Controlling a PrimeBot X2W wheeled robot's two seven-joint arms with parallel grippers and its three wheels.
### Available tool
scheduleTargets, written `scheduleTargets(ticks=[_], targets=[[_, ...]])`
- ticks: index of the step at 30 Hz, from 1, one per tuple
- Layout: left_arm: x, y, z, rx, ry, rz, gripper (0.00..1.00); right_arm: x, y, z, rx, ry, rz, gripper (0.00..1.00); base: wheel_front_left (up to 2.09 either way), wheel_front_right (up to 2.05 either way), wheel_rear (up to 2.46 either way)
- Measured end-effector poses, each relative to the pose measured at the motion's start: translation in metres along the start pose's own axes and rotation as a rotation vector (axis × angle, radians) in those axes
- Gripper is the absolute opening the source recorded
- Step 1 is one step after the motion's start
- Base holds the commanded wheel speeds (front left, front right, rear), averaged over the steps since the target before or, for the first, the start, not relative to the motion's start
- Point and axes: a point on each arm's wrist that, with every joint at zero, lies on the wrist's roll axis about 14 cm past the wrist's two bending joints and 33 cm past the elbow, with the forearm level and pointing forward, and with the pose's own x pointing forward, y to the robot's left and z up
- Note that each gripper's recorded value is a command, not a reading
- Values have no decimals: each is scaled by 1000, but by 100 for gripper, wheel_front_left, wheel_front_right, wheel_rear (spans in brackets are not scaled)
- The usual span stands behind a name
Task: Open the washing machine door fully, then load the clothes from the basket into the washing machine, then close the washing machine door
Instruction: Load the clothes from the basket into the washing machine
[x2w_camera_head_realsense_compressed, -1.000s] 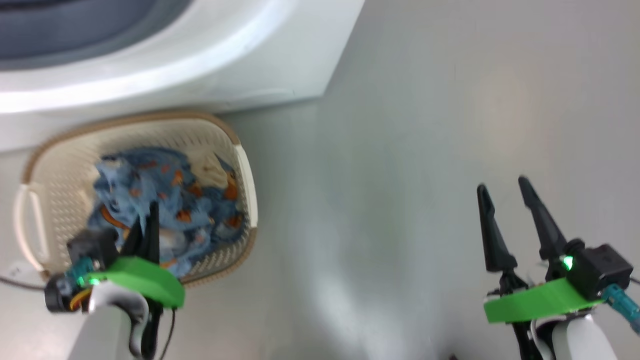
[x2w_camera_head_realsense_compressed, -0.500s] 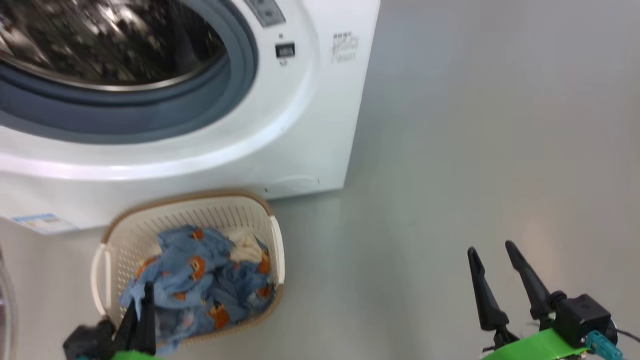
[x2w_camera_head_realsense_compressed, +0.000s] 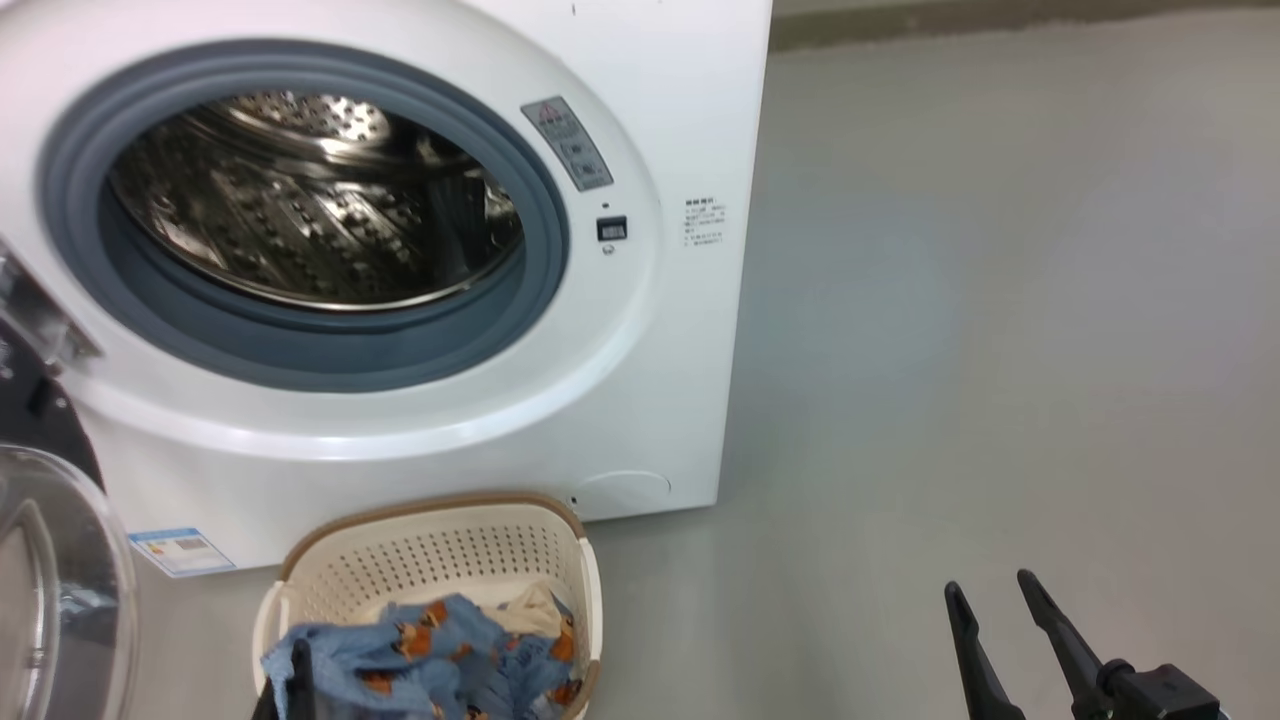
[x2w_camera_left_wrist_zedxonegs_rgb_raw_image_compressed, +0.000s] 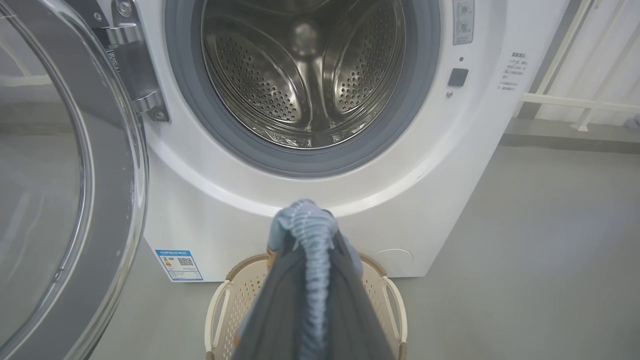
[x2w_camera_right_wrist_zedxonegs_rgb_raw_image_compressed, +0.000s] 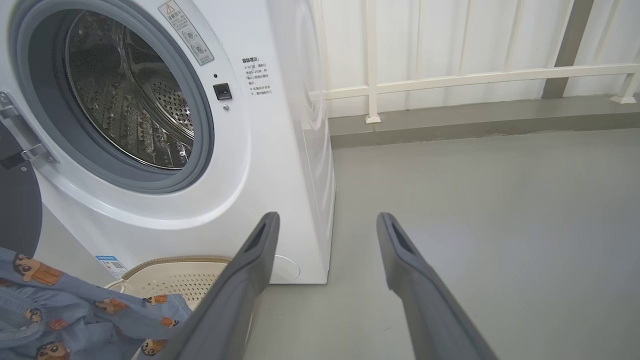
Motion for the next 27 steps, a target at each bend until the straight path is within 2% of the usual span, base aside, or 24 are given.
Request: scheduleTargets(ticks=[13,27], targets=[[-33,17,27,-3,-84,66,0,-11,7,16,-12,-52,29,100,0,0,0],[-36,16,41,-3,-130,65,0,-14,7,18,-9,-62,27,100,0,0,0]])
